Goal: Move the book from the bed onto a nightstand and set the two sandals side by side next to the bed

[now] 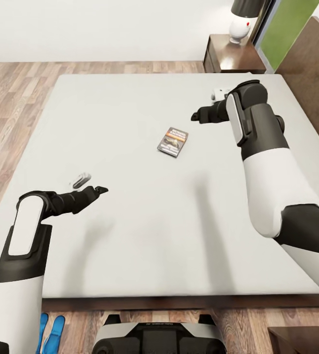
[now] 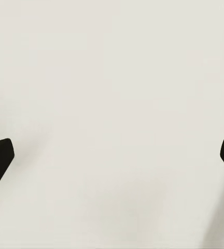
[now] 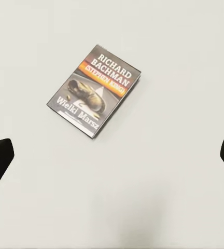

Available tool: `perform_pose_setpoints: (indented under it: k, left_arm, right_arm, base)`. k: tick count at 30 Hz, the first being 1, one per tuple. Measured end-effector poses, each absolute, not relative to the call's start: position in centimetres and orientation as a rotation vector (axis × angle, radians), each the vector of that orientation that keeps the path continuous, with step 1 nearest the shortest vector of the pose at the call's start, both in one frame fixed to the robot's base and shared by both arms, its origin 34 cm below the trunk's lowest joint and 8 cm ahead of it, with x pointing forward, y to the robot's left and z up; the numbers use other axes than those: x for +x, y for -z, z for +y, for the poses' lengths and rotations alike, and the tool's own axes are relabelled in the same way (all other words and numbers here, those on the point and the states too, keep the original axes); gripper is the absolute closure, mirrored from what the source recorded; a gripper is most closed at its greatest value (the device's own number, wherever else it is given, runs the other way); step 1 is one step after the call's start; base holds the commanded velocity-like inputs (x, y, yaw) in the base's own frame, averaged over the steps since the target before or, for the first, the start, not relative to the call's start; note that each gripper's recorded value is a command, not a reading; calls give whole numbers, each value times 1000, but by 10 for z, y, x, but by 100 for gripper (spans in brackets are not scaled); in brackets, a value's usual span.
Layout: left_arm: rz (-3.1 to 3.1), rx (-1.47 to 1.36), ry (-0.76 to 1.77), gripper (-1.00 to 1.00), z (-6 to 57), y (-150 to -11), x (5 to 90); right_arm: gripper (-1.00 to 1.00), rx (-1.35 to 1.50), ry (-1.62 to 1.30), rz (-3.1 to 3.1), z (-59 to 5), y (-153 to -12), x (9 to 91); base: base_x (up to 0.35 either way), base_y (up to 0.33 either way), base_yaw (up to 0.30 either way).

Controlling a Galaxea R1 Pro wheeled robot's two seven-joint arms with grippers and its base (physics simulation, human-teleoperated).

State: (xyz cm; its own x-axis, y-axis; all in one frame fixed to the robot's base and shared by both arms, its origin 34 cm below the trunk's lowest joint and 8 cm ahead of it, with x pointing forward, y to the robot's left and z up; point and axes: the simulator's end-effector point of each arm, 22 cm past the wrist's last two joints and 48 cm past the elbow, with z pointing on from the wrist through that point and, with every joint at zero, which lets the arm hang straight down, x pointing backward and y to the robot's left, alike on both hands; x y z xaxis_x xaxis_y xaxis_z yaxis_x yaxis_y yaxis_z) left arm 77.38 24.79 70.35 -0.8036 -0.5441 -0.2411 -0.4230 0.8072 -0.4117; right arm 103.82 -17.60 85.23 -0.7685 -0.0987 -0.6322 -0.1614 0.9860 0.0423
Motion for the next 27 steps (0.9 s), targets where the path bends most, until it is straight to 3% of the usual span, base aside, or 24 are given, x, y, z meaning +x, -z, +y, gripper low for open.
perform_pose_setpoints:
  k: [27]
  left_arm:
    - [2716,-752,370,-100,261,-653,760]
  right_arm:
    - [-100,-193,-121,2482,-174,-796,1054]
  base:
    - [0,0,0]
